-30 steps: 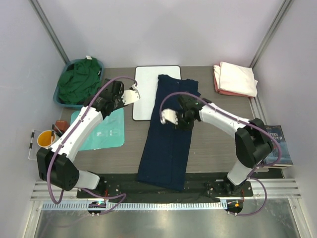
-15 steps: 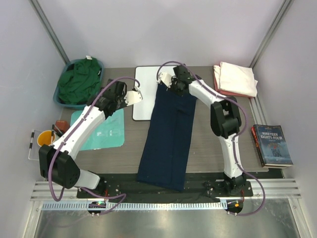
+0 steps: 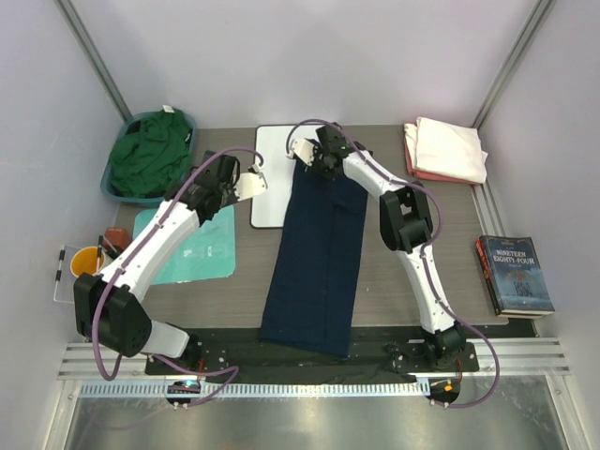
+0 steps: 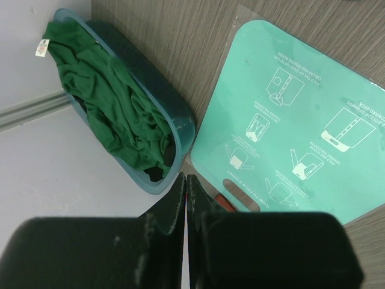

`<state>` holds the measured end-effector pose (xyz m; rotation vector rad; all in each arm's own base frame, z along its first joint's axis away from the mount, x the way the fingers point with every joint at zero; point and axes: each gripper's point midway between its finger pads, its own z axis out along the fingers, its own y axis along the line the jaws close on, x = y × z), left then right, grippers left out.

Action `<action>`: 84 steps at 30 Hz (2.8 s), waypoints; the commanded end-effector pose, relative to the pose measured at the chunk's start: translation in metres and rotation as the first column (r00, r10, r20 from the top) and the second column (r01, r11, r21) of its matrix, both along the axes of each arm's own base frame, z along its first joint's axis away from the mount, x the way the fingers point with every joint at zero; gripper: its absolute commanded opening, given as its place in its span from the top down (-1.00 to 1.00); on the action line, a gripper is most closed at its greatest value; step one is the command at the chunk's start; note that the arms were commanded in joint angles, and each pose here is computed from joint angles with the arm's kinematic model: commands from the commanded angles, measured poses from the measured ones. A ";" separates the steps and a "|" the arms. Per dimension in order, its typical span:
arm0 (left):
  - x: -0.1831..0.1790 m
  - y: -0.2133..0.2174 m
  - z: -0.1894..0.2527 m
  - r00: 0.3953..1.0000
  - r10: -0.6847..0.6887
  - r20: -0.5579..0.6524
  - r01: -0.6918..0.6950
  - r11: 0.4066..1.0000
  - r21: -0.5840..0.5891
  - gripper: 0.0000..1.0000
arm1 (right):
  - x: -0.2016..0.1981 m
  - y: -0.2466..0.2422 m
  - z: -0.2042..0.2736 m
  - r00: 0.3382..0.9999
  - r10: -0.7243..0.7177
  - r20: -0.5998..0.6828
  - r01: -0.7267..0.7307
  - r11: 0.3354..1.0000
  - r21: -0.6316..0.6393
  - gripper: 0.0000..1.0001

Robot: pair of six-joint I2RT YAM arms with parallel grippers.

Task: Fold and stack the t-shirts
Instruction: Rotate the tshirt 80 degrees, then grab the bottom of the folded rectangular tshirt with both arms

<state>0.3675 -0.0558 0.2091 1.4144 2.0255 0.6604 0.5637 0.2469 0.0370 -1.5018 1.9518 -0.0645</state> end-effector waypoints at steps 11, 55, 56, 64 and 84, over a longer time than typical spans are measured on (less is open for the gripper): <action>0.015 0.006 0.014 0.997 0.049 0.061 -0.052 0.998 0.045 0.99 | 0.115 0.000 -0.013 0.897 0.052 0.438 -0.031 0.998 -0.056 0.98; -0.151 -0.156 -0.160 -0.048 -0.978 0.203 0.999 -0.048 0.003 -0.07 | -0.393 -0.110 0.013 0.502 0.863 0.053 -0.839 0.501 -0.213 -0.96; -0.156 -0.158 -0.163 -0.077 -0.976 0.205 0.997 -0.079 -0.002 -0.07 | -0.400 -0.109 0.005 0.486 0.873 0.043 -0.851 0.484 -0.206 -0.96; -0.175 -0.167 -0.182 -0.234 -0.946 0.223 0.968 -0.249 -0.043 -0.07 | -0.398 -0.071 -0.009 0.467 0.875 0.125 -0.853 0.484 -0.196 -0.88; -0.209 -0.138 -0.177 -0.304 -0.947 0.104 0.939 -0.316 -0.138 -0.02 | -0.418 -0.043 -0.017 0.491 0.867 0.082 -0.863 0.497 -0.088 -0.72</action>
